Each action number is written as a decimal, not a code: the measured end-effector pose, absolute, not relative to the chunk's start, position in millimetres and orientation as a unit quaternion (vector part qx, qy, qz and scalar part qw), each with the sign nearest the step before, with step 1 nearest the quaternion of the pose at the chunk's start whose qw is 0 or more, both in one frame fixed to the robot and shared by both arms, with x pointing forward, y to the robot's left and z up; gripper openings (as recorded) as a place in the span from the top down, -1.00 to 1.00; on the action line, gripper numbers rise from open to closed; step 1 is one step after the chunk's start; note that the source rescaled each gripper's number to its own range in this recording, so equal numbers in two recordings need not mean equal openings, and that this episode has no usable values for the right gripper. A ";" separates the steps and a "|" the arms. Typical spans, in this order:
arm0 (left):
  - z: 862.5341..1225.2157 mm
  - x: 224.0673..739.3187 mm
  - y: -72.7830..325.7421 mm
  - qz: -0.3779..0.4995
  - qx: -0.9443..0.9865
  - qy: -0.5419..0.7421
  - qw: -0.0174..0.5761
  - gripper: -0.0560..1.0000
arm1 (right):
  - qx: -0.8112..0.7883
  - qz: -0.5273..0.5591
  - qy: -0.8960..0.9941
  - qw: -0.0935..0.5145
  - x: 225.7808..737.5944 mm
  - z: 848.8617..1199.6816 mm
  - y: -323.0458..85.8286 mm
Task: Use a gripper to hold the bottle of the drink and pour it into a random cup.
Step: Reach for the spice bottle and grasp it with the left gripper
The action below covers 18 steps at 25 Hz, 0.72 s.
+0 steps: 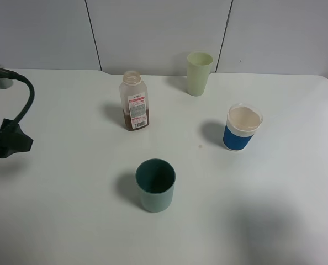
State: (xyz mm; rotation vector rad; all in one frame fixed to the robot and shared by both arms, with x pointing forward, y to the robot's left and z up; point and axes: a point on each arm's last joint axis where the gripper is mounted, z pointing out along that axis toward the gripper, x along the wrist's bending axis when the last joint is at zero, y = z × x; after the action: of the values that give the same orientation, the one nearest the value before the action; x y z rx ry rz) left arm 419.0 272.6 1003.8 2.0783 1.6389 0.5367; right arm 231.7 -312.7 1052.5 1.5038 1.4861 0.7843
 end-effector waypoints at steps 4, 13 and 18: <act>990.4 432.5 257.4 0.179 0.764 0.576 0.228 -0.99 | 0.602 0.314 0.595 0.429 231.7 1052.5 -312.7; 968.6 459.6 227.3 0.212 0.787 0.512 0.271 -0.98 | 0.602 0.314 0.595 0.429 231.7 1052.5 -312.7; 952.8 470.9 220.0 0.230 0.794 0.488 0.282 -0.98 | 0.602 0.314 0.595 0.429 231.7 1052.5 -312.7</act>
State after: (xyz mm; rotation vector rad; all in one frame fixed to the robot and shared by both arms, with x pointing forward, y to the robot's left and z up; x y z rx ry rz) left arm 470.9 220.0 952.8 2.1259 1.3070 0.6167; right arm 231.7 -312.7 1052.5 1.5038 1.4861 0.7843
